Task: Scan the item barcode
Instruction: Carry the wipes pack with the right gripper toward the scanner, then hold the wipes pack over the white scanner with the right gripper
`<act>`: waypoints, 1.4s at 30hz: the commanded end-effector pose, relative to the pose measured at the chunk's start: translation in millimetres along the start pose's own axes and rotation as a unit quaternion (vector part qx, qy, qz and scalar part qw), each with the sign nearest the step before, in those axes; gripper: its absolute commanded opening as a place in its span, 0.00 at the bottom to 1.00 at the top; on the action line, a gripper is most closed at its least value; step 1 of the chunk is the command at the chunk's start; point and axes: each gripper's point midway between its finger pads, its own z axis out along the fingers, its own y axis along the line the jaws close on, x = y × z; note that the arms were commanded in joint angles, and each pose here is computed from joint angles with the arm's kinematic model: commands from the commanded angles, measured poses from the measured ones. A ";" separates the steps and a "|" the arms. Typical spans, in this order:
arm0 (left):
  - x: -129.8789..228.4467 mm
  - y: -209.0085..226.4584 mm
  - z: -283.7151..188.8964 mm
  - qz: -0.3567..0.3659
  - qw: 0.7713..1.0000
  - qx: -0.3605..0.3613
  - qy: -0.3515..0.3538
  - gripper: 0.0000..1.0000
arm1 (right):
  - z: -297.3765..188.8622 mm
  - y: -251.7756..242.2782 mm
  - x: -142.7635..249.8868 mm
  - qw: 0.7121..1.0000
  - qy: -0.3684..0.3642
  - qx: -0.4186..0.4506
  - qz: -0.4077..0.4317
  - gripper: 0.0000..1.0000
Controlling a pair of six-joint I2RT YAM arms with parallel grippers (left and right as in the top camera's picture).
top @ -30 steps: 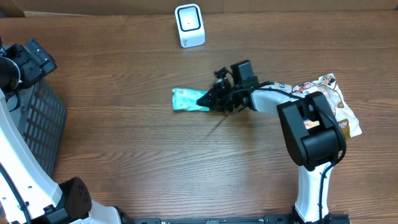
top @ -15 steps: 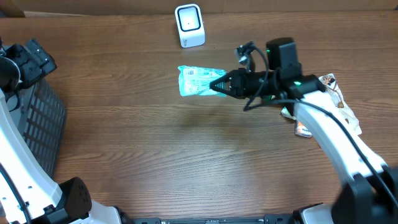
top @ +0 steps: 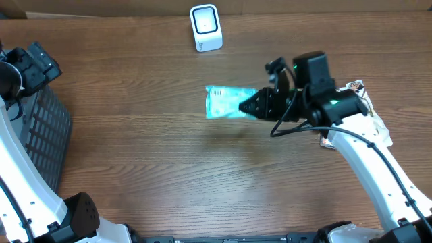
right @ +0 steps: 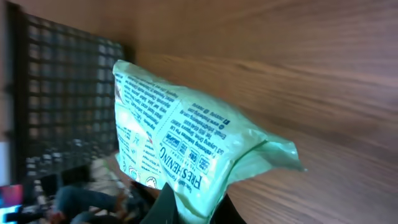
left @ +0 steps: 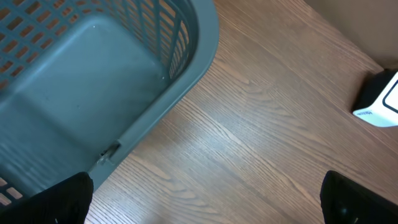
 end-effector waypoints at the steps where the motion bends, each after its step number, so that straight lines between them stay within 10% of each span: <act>1: -1.1 -1.5 -6.3 0.012 1.000 0.002 -0.011 1.00 | 5.2 -14.7 6.0 0.991 -0.027 0.122 -0.049 0.04; 11: -1.1 -1.8 -6.3 0.012 1.000 0.002 -0.010 1.00 | -22.1 11.0 -43.1 0.915 -0.123 0.356 -0.147 0.04; 19: -1.1 -1.8 -6.3 0.012 1.000 0.002 -0.010 1.00 | -58.9 29.4 -134.8 0.764 -0.295 0.516 -0.252 0.04; 32: -1.1 -1.8 -6.3 0.012 1.000 0.002 -0.010 1.00 | 2.7 55.8 -239.1 0.572 -0.334 0.581 -0.472 0.04; 42: -1.1 -1.8 -6.3 0.012 1.000 0.002 -0.010 0.99 | 76.9 1.7 -271.9 0.554 -0.326 0.530 -0.554 0.04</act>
